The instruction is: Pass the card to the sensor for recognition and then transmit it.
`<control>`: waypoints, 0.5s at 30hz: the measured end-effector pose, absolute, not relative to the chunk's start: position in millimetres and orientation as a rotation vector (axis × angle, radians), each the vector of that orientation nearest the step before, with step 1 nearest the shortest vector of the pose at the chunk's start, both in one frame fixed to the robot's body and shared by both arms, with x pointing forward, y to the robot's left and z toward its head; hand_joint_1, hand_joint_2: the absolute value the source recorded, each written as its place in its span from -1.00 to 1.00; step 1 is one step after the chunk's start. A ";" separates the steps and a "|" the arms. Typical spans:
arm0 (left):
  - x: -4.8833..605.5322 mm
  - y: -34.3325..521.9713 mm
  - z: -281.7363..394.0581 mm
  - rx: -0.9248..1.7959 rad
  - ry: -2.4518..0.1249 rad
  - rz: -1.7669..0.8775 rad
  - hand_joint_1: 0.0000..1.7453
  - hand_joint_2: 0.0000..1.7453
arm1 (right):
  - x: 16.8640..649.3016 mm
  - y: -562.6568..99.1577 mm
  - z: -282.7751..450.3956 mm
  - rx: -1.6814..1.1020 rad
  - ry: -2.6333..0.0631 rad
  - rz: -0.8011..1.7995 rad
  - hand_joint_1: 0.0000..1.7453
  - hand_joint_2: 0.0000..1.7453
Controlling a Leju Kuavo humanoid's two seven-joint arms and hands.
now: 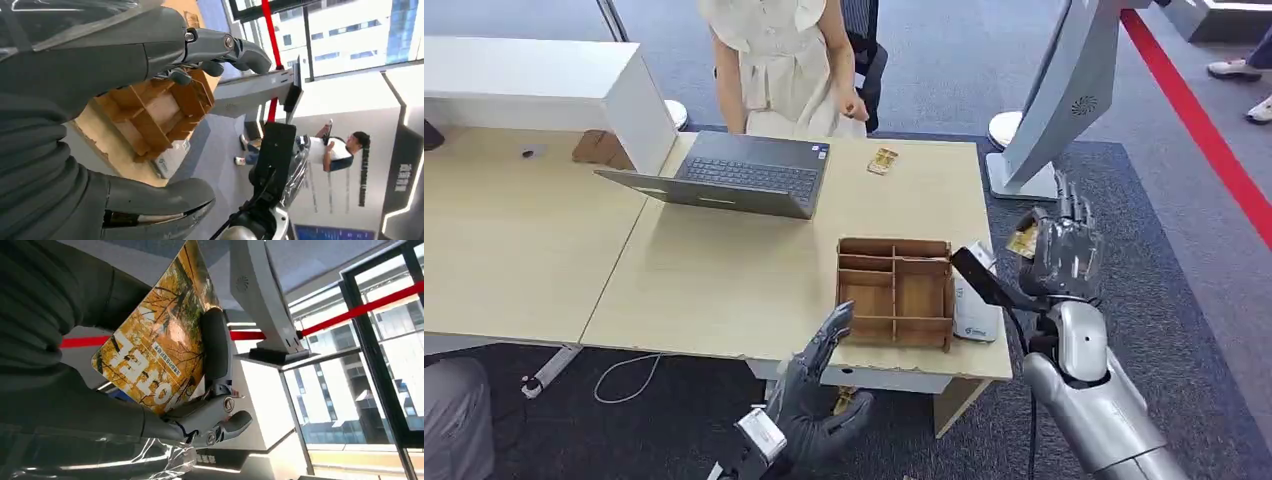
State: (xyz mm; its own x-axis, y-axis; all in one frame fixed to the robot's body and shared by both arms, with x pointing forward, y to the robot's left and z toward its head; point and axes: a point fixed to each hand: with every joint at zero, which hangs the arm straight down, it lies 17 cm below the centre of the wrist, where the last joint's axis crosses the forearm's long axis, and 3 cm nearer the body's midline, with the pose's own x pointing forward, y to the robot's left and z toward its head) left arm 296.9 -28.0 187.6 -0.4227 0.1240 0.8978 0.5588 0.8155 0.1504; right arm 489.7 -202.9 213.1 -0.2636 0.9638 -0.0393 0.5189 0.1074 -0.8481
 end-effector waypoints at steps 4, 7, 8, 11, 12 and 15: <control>298.0 -22.1 191.5 -0.488 -1.984 -0.512 -1.00 1.00 | 490.6 -198.0 200.4 -1.397 -1.845 1.071 1.00 1.00; 298.6 -19.4 192.9 -0.478 -1.987 -0.502 -1.00 1.00 | 491.8 -192.8 188.3 -1.357 -1.834 1.092 1.00 1.00; 298.6 -18.6 193.1 -0.477 -1.987 -0.500 -1.00 1.00 | 492.0 -190.1 184.2 -1.343 -1.832 1.102 1.00 1.00; 298.4 -16.9 194.2 -0.475 -1.989 -0.493 -1.00 1.00 | 492.3 -181.7 170.4 -1.304 -1.820 1.132 1.00 1.00; 298.3 -16.3 194.5 -0.475 -1.990 -0.490 -1.00 1.00 | 492.4 -179.1 166.4 -1.291 -1.816 1.140 1.00 1.00; 298.0 -15.3 194.4 -0.478 -1.987 -0.487 -1.00 1.00 | 493.9 -172.5 152.4 -1.261 -1.793 1.175 1.00 1.00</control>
